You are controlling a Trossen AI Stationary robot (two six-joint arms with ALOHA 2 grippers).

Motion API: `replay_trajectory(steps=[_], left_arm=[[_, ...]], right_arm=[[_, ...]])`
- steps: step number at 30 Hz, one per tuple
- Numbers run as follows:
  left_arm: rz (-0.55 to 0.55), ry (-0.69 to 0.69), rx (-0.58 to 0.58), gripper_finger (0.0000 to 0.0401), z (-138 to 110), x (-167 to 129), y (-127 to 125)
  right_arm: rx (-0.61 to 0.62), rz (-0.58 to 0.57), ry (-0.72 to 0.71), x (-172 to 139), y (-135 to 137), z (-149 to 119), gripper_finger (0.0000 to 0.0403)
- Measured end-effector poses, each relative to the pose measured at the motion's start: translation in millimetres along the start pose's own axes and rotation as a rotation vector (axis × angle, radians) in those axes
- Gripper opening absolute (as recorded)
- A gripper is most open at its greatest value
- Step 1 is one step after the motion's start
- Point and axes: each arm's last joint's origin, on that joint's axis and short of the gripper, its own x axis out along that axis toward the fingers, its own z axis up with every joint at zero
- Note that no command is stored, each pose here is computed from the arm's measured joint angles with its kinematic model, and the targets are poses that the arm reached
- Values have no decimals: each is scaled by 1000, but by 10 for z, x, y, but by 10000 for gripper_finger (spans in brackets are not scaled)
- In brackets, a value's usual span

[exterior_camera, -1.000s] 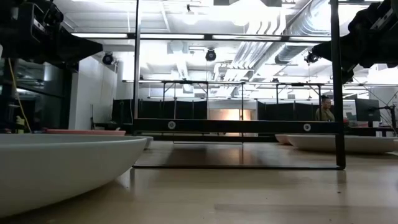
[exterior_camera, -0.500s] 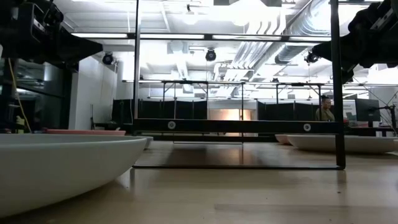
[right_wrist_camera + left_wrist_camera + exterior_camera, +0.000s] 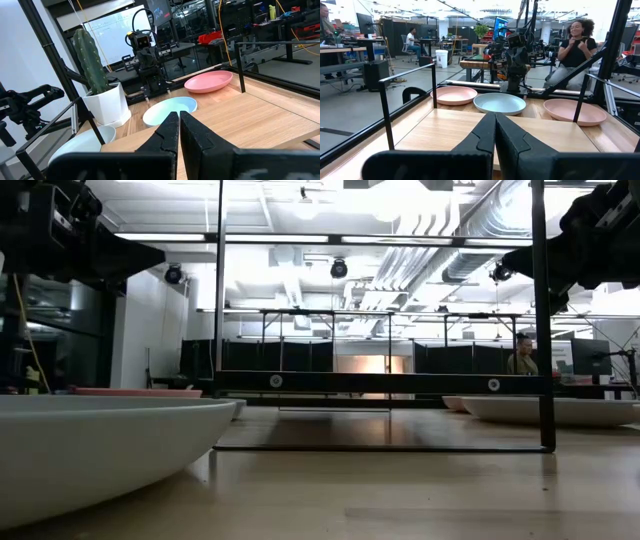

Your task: Place and stack plates onto a shelf

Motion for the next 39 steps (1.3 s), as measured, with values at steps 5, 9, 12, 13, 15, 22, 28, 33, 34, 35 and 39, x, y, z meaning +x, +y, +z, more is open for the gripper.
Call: replay_trajectory(steps=[5,9,12,13,15,22,28,33,34,35,39], left_arm=[[0,-1,-1,0,1,0,0],[0,0,0,0,0,0,0],[0,0,0,0,0,0,0],[0,0,0,0,0,0,0],[0,0,0,0,0,0,0],[0,0,0,0,0,0,0],[0,0,0,0,0,0,0],[0,0,0,0,0,0,0],[0,0,0,0,0,0,0],[0,0,0,0,0,0,0],[0,0,0,0,0,0,0]], right_arm=[[0,0,0,0,0,0,0],[0,0,1,0,0,-1,0],[0,0,1,0,0,-1,0],[0,0,0,0,0,0,0],[0,0,0,0,0,0,0],[1,0,-2,0,0,2,0],[9,9,-29,0,8,28,0],[15,8,-27,0,8,27,0],[27,8,-28,0,8,27,0],[35,6,-30,0,8,29,0],[4,-89,-156,-10,-2,133,0]])
